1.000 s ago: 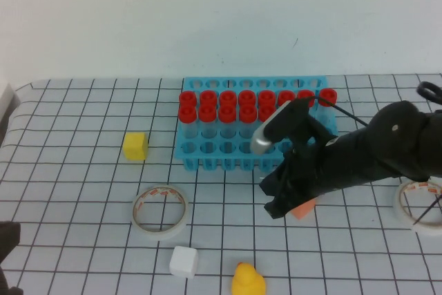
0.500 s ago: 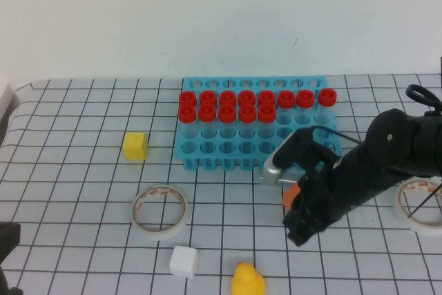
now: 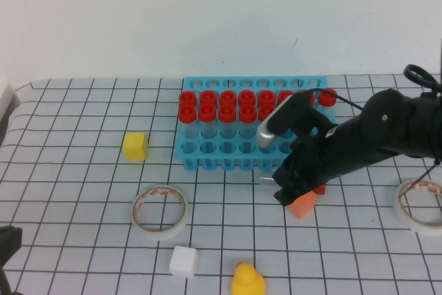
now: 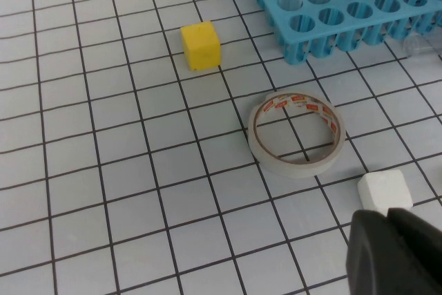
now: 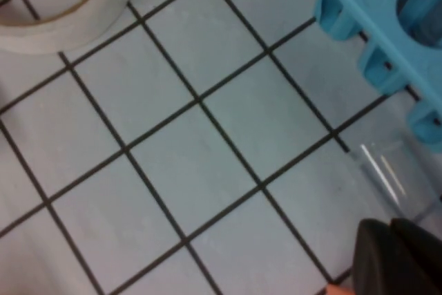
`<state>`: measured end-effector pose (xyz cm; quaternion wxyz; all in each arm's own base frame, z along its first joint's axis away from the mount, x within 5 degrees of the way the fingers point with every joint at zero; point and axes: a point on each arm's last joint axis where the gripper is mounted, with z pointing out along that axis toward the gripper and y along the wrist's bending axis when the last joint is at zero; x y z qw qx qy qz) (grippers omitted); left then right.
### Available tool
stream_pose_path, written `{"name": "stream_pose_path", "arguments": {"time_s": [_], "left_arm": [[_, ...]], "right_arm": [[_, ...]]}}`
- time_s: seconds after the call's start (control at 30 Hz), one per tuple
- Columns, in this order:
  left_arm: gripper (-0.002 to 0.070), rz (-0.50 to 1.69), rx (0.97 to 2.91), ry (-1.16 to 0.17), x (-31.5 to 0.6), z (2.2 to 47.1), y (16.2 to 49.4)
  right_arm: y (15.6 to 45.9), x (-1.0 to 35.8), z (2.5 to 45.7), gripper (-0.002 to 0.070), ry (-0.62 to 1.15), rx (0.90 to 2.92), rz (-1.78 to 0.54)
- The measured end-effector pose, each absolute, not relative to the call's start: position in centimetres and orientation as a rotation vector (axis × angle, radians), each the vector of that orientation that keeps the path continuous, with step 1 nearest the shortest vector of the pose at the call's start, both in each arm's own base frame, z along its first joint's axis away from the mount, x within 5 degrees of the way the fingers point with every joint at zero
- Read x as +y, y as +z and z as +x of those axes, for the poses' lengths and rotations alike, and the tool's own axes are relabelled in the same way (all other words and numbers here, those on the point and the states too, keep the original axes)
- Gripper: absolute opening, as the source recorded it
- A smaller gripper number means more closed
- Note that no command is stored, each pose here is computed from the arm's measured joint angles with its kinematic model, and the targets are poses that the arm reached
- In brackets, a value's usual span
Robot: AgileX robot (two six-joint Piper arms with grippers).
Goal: Place the test tubes
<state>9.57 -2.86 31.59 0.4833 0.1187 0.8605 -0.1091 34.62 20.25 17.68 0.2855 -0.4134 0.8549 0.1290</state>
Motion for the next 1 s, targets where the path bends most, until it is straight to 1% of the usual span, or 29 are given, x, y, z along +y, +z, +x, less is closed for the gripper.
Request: {"name": "stream_pose_path", "arguments": {"time_s": [0.1,0.2,0.4,0.57,0.8,1.0], "left_arm": [[-0.0001,0.289,2.097,-0.266,-2.9,9.6,31.6],[-0.0001,0.290,2.099,-0.267,-2.9,9.6,31.6],[-0.0001,0.295,2.098,-0.264,-2.9,9.6,31.6],[-0.0001,0.302,2.096,-0.260,-2.9,9.6,31.6],[-0.0001,0.309,2.095,-0.256,-2.9,9.6,31.6],[-0.0001,0.306,2.096,-0.257,-2.9,9.6,31.6]], "right_arm": [[16.8,20.6,35.1,-0.0001,0.352,2.306,-1.140],[15.9,20.5,35.3,-0.0001,0.315,2.328,-1.212],[15.9,19.5,35.1,-0.0001,0.193,2.417,-1.276],[16.3,19.0,34.3,-0.0001,0.168,2.473,-1.355],[16.3,19.1,34.3,-0.0001,0.182,2.468,-1.338],[16.5,19.6,34.1,-0.0001,0.269,2.458,-1.306]]}}
